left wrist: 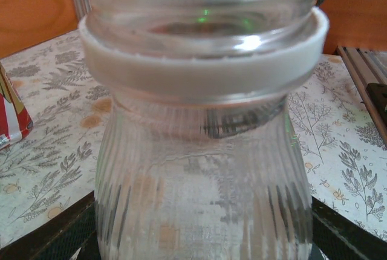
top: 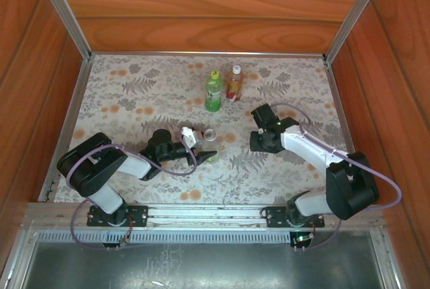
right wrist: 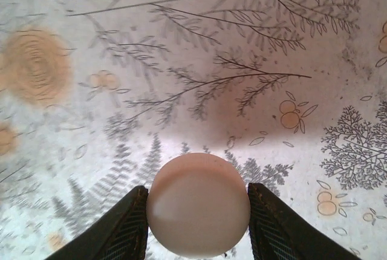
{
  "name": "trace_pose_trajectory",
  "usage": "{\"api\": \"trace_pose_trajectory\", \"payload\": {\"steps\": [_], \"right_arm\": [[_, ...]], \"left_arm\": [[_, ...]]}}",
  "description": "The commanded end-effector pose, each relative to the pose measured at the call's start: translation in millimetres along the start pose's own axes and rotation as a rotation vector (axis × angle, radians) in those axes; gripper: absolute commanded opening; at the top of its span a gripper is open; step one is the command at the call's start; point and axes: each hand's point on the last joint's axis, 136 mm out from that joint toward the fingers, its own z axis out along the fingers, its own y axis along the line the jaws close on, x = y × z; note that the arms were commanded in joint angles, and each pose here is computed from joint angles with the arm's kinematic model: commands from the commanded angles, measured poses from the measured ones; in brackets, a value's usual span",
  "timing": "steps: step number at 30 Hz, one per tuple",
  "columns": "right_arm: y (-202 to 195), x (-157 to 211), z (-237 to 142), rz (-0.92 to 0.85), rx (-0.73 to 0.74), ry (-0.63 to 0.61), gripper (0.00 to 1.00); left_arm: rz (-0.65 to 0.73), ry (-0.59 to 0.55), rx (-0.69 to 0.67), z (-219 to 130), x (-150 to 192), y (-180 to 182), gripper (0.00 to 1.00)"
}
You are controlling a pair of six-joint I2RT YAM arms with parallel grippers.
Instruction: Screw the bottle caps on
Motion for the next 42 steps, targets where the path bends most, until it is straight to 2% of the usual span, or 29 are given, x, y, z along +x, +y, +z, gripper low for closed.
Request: {"api": "trace_pose_trajectory", "payload": {"steps": [1, 5, 10, 16, 27, 42], "right_arm": [[18, 8, -26, -0.105, -0.034, 0.046, 0.47], [57, 0, -57, -0.196, -0.138, 0.011, 0.47], [91, -11, -98, -0.314, -0.161, -0.048, 0.47], [140, -17, -136, -0.426, -0.285, -0.115, 0.47], [181, -9, -139, -0.598, -0.279, -0.076, 0.47], [184, 7, -129, -0.744, -0.183, -0.05, 0.47]], "left_arm": [[0.008, -0.031, 0.014, 1, -8, 1, 0.7], [0.006, -0.031, 0.016, 2, -8, 1, 0.7], [0.005, -0.03, 0.02, 2, -7, 0, 0.7], [0.004, -0.029, 0.022, 2, -6, 1, 0.7], [0.001, -0.023, 0.027, 3, -4, 0, 0.7], [-0.005, -0.02, 0.033, 4, -3, -1, 0.7]]}}
